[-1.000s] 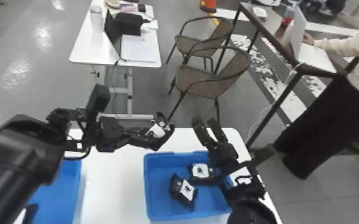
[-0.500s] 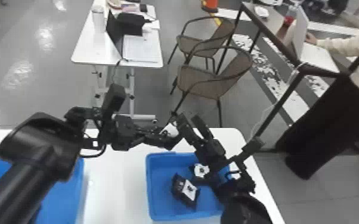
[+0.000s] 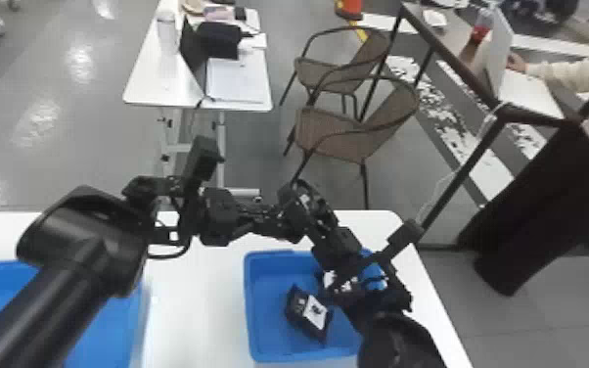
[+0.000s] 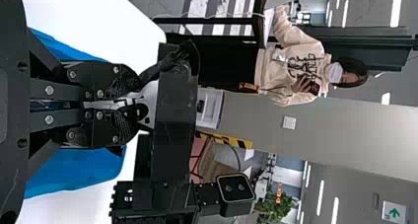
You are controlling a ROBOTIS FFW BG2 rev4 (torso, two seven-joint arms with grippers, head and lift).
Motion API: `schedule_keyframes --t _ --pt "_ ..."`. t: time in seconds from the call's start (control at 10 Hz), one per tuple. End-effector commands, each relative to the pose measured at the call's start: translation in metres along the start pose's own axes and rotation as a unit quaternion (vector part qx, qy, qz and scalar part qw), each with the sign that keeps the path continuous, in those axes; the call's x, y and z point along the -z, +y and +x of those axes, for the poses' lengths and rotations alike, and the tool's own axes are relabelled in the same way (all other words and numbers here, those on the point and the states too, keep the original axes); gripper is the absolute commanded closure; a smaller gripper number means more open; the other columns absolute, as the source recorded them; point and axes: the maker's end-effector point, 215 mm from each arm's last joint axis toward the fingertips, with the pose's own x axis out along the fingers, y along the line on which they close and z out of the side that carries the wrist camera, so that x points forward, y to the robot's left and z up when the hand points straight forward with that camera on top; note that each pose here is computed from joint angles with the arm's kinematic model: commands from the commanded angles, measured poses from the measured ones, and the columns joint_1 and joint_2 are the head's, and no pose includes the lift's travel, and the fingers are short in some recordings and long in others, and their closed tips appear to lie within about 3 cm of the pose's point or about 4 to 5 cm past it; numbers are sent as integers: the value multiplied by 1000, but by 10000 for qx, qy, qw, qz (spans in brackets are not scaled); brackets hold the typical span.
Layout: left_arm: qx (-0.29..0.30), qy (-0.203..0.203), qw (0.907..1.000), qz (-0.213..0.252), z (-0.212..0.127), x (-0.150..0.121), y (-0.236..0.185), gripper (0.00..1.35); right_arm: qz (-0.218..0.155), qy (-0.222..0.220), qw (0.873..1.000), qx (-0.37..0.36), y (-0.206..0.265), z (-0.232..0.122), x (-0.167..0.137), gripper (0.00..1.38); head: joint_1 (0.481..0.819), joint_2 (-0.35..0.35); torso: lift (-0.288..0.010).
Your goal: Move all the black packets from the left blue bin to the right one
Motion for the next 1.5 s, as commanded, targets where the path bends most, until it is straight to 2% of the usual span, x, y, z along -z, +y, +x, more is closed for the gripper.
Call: schedule_keyframes --t 0.0,0.1,0.3,0.4,0.5,0.6,0.7,0.9,1.0,1.1,1.3,1.4 --pt "27 -7 10000 -14 2 0 -2 1164 88 24 9999 71 -5 -1 5 921 695 -245 0" --pt "22 -16 10000 -38 1 1 -2 1164 135 14 9997 199 -10 -4 7 1065 695 -247 0" --pt "-26 -55 9999 -105 -1 3 -1 1161 81 -105 9995 285 -15 -8 3 1073 695 -252 0" --pt "-69 -60 9998 -155 -3 6 1 1105 84 -168 9993 331 -19 -11 1 1075 695 -254 0" --pt "-198 -160 9991 -349 -6 12 4 731 84 -198 9990 402 -24 -14 0 1102 695 -256 0" --pt "-335 -176 9980 -505 -18 22 8 282 118 -241 9984 489 -29 -17 -1 1231 695 -258 0" --pt "-575 -129 9964 -605 -37 35 15 55 134 -273 9978 593 -37 -22 -2 1240 695 -257 0" --pt "-1278 -234 9877 -873 -100 57 30 176 147 -341 9955 876 -61 -41 -8 1240 695 -231 0" --pt "-1770 -304 9787 -996 -138 65 39 105 189 -375 9933 1078 -77 -57 -8 1240 695 -212 0" --pt "-2307 -382 9652 -1168 -179 76 46 -1 309 -375 9903 1299 -92 -74 -1 1240 695 -186 0" --pt "-3034 -505 9385 -1570 -250 110 38 -1 730 -226 9821 1725 -118 -107 38 1185 695 -141 0" --pt "-3307 -671 9265 -1667 -279 118 34 -1 922 -136 9775 1893 -127 -119 58 987 695 -108 0"
